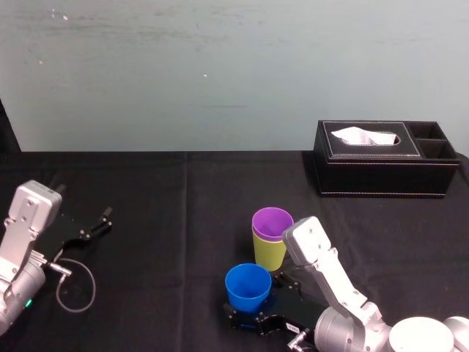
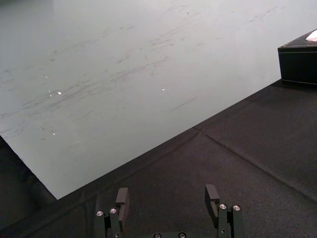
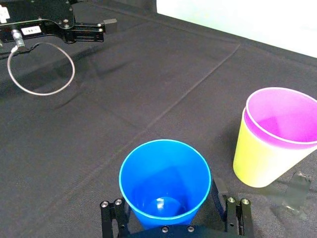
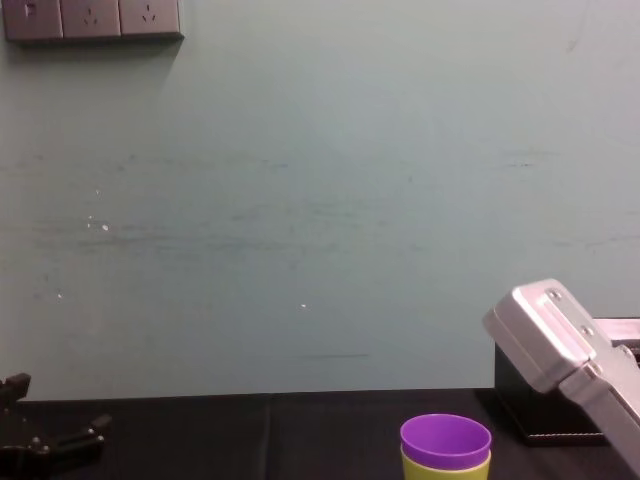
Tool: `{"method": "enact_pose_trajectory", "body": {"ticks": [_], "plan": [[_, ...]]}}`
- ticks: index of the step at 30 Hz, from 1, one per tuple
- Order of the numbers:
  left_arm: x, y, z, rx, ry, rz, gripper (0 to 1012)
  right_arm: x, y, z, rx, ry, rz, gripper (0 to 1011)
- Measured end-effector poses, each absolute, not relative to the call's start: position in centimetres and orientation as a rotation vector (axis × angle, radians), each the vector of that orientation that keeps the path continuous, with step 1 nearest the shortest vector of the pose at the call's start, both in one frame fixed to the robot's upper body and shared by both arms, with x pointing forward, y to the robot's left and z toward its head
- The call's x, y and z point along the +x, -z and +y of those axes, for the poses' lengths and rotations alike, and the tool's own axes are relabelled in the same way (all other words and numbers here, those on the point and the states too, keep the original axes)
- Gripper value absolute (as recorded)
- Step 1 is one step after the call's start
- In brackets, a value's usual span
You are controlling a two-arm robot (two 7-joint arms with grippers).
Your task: Stack the three plastic cups sequentially using one hand.
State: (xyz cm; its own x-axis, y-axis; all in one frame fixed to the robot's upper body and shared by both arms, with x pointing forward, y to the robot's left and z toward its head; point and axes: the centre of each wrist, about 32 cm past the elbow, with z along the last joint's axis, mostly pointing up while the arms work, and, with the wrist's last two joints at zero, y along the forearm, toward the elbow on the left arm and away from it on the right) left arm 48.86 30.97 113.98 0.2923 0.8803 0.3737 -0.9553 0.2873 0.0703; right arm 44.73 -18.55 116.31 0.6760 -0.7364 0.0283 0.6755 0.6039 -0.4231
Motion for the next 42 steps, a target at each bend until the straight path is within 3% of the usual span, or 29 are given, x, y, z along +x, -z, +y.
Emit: {"method": "enact_pose_trajectory", "body": {"ticks": [6, 13, 28, 42], "plan": [[48.9, -114.0, 31.0, 0.304, -1.248, -0.285, 1000, 44.7, -116.3, -18.6, -0.423, 0.82, 0.155, 927], [48.9, -114.0, 31.0, 0.305, -1.248, -0.285, 1000, 44.7, -116.3, -18.6, -0.423, 0.82, 0.156, 734], [48.9, -114.0, 31.0, 0.305, -1.248, -0.285, 1000, 44.6, -116.9, -18.7, -0.413, 0.821, 0.132, 722], [48.9, -114.0, 31.0, 0.304, -1.248, -0.285, 1000, 45.7, -121.8, -19.8, -0.367, 0.814, 0.051, 722]]}}
